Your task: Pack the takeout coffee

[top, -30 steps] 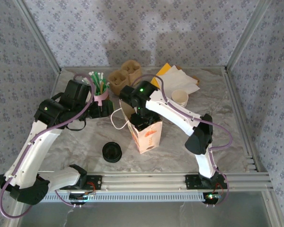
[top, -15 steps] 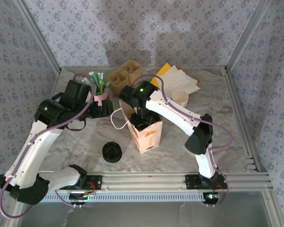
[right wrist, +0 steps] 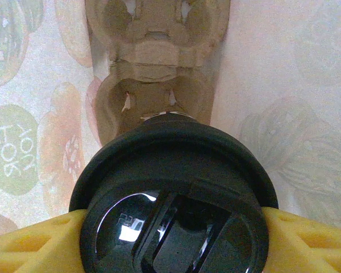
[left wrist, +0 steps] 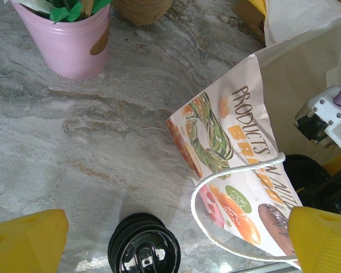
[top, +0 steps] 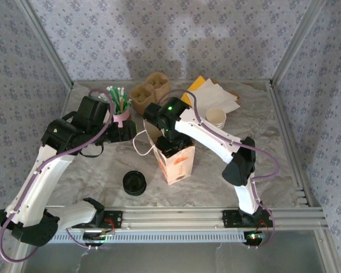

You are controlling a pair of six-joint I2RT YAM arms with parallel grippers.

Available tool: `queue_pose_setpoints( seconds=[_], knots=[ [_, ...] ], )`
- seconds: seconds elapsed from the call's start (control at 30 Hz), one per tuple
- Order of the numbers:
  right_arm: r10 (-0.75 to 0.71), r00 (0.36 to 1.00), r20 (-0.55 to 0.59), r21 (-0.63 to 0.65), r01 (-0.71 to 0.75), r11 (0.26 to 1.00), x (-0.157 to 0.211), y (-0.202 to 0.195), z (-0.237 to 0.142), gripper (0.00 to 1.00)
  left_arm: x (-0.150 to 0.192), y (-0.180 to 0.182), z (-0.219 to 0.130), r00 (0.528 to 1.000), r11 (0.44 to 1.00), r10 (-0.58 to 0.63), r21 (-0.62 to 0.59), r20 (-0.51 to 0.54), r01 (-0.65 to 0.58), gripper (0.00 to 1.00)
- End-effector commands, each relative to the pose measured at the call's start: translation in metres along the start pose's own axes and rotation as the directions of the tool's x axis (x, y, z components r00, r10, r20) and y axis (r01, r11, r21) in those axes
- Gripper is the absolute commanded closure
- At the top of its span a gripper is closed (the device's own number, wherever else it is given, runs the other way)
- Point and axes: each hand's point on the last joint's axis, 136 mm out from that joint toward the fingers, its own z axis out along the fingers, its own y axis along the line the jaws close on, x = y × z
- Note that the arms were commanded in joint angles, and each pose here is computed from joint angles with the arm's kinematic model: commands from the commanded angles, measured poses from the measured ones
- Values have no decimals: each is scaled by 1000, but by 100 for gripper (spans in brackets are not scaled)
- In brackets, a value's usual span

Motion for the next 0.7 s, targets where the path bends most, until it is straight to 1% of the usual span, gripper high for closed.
queue_pose_setpoints(
  seconds=[0.0,0.27,0.43,0.67],
  knots=[
    [-13,1000,-9,0,13,1000,11,-4,-9,30,2,-6,3,1000,1000,9,21,-19,-9,2],
    [-13,1000,-6,-2,13,1000,11,-3,-9,30,-2,-15,21,999,999,-25,45,-39,27,3],
    [-15,1000,-4,-4,15,1000,10,-3,-8,30,2,-20,35,996,996,-57,58,-69,61,4],
    [-16,1000,-1,-8,16,1000,10,-2,-9,30,9,-12,48,994,998,-53,22,-91,55,4]
  ],
)
